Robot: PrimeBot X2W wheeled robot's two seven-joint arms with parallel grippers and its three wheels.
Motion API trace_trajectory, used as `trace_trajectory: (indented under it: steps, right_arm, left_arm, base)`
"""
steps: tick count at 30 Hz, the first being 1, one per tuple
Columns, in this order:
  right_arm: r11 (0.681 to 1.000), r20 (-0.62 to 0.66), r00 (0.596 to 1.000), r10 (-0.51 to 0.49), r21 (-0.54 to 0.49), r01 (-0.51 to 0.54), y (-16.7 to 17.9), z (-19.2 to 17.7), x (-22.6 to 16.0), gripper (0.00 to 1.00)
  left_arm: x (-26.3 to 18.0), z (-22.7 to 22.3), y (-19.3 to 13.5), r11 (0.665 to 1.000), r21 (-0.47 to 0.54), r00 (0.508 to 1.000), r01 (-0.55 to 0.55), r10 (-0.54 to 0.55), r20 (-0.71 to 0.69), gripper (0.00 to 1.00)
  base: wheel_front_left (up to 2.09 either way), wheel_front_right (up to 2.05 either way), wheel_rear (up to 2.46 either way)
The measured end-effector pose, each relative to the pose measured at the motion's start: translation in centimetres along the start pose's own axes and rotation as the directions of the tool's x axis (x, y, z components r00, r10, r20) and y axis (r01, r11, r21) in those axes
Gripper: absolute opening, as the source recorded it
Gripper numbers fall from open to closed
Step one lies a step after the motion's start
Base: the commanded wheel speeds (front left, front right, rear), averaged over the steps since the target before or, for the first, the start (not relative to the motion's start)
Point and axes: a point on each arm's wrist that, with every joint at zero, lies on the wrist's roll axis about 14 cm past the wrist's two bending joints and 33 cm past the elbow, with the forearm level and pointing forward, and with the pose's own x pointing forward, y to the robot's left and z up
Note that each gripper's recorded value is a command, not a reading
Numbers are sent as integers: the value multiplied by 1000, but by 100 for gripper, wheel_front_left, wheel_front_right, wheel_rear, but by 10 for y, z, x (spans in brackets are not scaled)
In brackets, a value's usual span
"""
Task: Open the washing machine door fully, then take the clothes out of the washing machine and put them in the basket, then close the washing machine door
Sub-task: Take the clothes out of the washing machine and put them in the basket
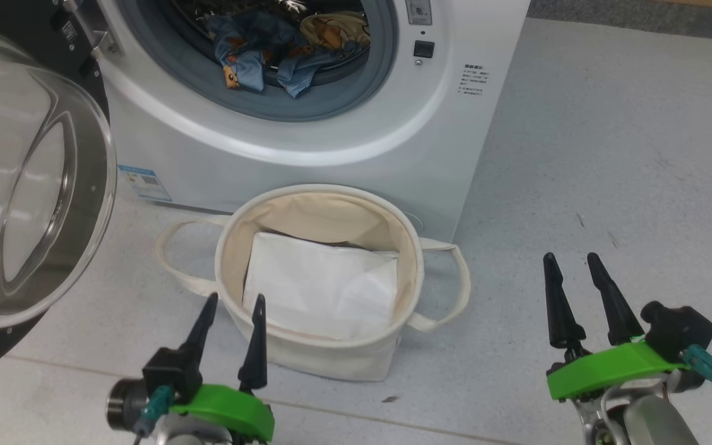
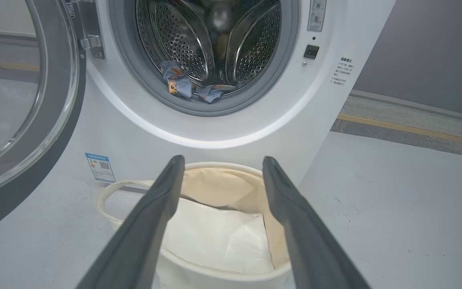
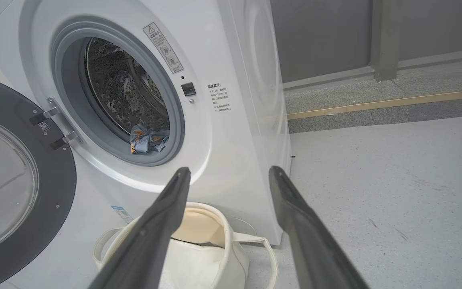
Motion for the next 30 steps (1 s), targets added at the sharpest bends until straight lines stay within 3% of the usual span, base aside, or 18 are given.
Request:
trace_trajectory:
  steps: [12, 30]
  right_arm:
    - [1000, -1, 1000, 3, 10, -3, 2, 0, -2, 100]
    - [1000, -32, 999, 23, 19, -22, 8, -12, 2, 100]
  left_arm:
    - [-3, -12, -4, 1000, 13, 999, 10, -9, -40, 100]
    - [5, -7, -1, 1000, 28, 1000, -3, 4, -24, 100]
  base:
    - [89, -54, -35]
    - [171, -159, -12]
